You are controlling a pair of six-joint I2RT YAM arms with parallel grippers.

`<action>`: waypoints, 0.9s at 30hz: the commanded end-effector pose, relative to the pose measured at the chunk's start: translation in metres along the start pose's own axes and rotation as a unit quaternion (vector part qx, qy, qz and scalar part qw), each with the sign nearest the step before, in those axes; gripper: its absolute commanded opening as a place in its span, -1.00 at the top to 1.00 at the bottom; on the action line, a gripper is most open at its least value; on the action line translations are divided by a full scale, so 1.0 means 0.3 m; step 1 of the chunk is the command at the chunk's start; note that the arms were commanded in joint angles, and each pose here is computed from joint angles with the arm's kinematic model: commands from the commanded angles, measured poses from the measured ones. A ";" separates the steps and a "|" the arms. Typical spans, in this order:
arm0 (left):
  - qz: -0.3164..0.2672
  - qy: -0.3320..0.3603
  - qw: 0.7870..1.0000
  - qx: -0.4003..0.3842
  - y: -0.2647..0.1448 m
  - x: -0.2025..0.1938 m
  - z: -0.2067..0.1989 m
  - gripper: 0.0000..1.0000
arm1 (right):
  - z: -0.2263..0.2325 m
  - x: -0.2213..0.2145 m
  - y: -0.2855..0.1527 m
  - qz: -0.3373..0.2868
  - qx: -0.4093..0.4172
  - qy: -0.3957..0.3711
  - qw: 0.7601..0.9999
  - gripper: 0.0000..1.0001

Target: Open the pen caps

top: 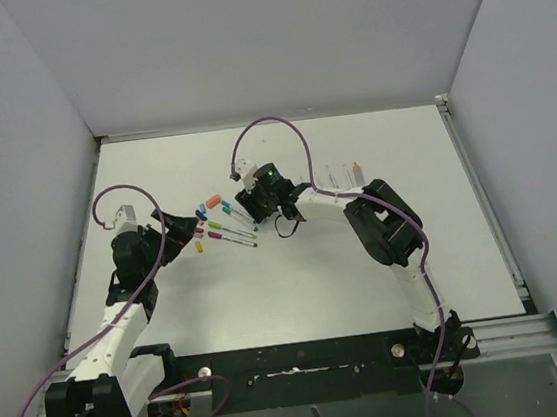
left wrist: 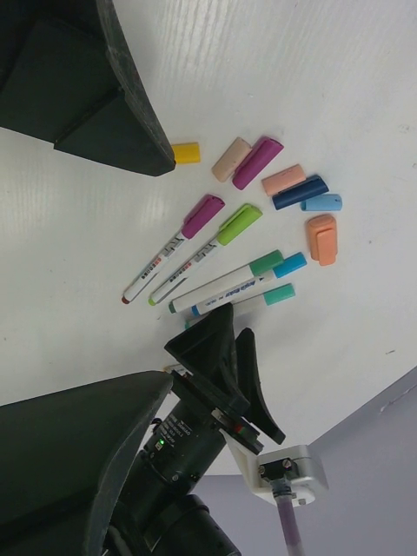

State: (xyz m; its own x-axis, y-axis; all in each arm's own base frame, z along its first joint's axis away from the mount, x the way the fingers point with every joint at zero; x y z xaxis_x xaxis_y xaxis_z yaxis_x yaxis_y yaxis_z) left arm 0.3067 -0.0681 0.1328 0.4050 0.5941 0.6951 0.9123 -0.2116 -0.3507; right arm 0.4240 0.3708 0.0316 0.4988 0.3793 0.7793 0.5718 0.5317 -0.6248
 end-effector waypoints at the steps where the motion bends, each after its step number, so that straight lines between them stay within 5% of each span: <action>1: -0.027 0.007 0.999 -0.030 -0.008 0.074 -0.065 -0.95 | 0.027 0.053 -0.004 -0.018 0.012 -0.003 1.000 0.00; 11: -0.033 0.020 0.998 -0.043 -0.020 0.122 -0.112 -0.96 | 0.030 -0.003 0.005 0.006 0.014 0.002 1.000 0.44; 16: -0.015 0.020 0.998 -0.060 -0.007 0.117 -0.136 -0.95 | 0.007 0.001 -0.005 0.000 0.007 0.009 1.000 0.99; 27: 0.029 -0.029 0.994 -0.096 0.083 0.002 -0.163 -0.91 | 0.016 0.162 -0.231 -0.114 0.010 0.033 0.993 1.00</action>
State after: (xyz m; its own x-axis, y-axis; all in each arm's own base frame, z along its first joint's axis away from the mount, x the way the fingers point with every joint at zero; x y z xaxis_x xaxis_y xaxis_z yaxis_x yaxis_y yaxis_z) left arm 0.3219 -0.0946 0.1314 0.5041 0.6090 0.6124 0.8635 -0.3427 -0.3700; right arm 0.3958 0.3488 0.0372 0.5082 0.3325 0.7945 0.5801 0.5497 -0.6011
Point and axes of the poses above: each gripper's point midway between its finger pads, its own y axis out along the fingers, its own z axis along the line the jaws close on, x = y × z, the point moved 1 cm from there along -y, back along the fingers, and after that the axes turned 10 degrees about y, right-handed, at the moved point
